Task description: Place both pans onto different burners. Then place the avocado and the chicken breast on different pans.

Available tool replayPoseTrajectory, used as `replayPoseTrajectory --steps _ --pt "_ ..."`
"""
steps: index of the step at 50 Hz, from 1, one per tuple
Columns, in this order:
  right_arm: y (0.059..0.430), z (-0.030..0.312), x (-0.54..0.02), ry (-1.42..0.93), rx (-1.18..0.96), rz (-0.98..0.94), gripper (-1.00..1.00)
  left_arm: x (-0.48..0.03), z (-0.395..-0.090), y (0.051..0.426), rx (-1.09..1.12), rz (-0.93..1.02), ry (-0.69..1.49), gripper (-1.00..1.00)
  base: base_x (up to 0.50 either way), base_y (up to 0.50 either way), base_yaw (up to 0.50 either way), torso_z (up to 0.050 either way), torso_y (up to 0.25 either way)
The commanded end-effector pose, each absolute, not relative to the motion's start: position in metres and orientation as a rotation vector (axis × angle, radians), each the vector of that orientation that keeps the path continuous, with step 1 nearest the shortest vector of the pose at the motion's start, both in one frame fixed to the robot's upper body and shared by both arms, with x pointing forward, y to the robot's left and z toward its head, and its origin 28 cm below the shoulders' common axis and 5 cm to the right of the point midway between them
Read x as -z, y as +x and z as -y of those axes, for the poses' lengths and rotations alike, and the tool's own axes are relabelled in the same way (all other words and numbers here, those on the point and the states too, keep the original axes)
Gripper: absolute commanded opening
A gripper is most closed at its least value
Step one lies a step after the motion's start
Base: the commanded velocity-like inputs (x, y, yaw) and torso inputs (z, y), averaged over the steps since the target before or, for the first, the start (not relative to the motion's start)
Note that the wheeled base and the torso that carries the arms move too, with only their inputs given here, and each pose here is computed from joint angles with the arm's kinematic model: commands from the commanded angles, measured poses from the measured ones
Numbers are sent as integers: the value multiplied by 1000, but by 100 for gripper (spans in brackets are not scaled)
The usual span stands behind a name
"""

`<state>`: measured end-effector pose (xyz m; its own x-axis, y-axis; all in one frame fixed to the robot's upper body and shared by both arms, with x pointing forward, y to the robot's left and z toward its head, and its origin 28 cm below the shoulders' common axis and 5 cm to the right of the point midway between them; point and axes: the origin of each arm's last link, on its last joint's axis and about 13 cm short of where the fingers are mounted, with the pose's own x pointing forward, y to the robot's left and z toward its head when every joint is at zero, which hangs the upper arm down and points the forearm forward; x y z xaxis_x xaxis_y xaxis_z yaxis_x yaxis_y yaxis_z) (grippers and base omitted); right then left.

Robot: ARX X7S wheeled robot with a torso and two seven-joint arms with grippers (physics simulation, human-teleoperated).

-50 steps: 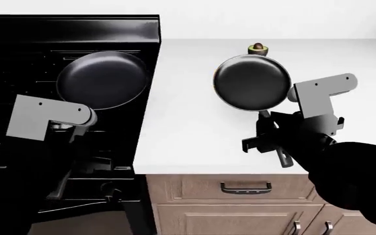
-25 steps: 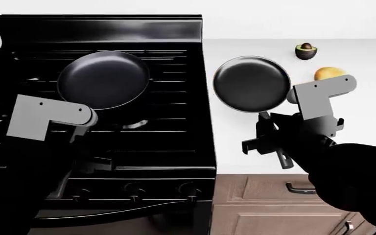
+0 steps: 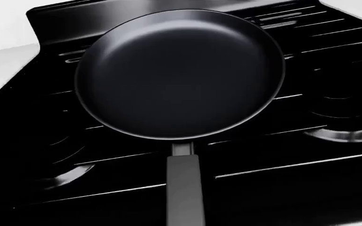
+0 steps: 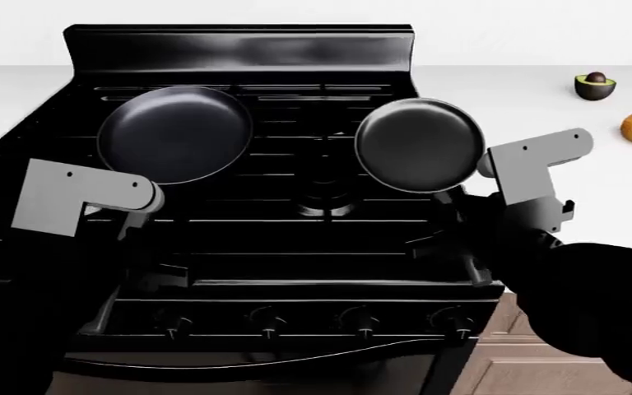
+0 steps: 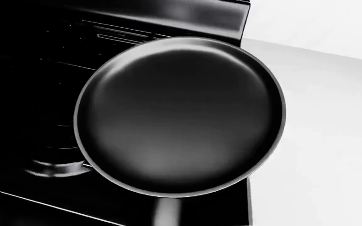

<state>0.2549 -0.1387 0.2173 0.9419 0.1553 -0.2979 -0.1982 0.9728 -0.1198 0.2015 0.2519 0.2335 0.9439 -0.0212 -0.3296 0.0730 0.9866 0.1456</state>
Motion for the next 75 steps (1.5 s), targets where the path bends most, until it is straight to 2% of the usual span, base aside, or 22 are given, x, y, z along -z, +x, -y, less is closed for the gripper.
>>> replayPoseTrajectory --steps 1,18,48,49,50,52,63,75 --pt "258 143 -229 -159 -95 -215 -100 -241 -254 204 -2 -283 156 -100 0 500 0 11 11" --pt "258 144 -228 -147 -90 -211 -100 -240 -254 204 -1 -284 159 -100 0 500 0 1 4" --pt "257 145 -228 -119 -101 -208 -100 -238 -254 205 -5 -302 161 -100 60 0 0 1 3" --pt "260 144 -241 -67 -102 4 -100 -237 -271 216 -380 -48 343 -100 0 0 0 0 0" --pt "257 145 -232 -101 -100 -148 -100 -236 -264 212 -241 -161 280 -100 0 0 0 0 18" --pt "256 145 -228 -120 -101 -209 -100 -239 -254 198 -15 -349 170 -100 0 0 0 0 0" --pt "259 144 -226 -127 -105 -225 -100 -253 -256 168 15 -430 113 -100 0 0 0 1 4" --pt "258 144 -227 -125 -102 -228 -100 -232 -264 163 -8 -487 58 -100 0 0 0 1 4"
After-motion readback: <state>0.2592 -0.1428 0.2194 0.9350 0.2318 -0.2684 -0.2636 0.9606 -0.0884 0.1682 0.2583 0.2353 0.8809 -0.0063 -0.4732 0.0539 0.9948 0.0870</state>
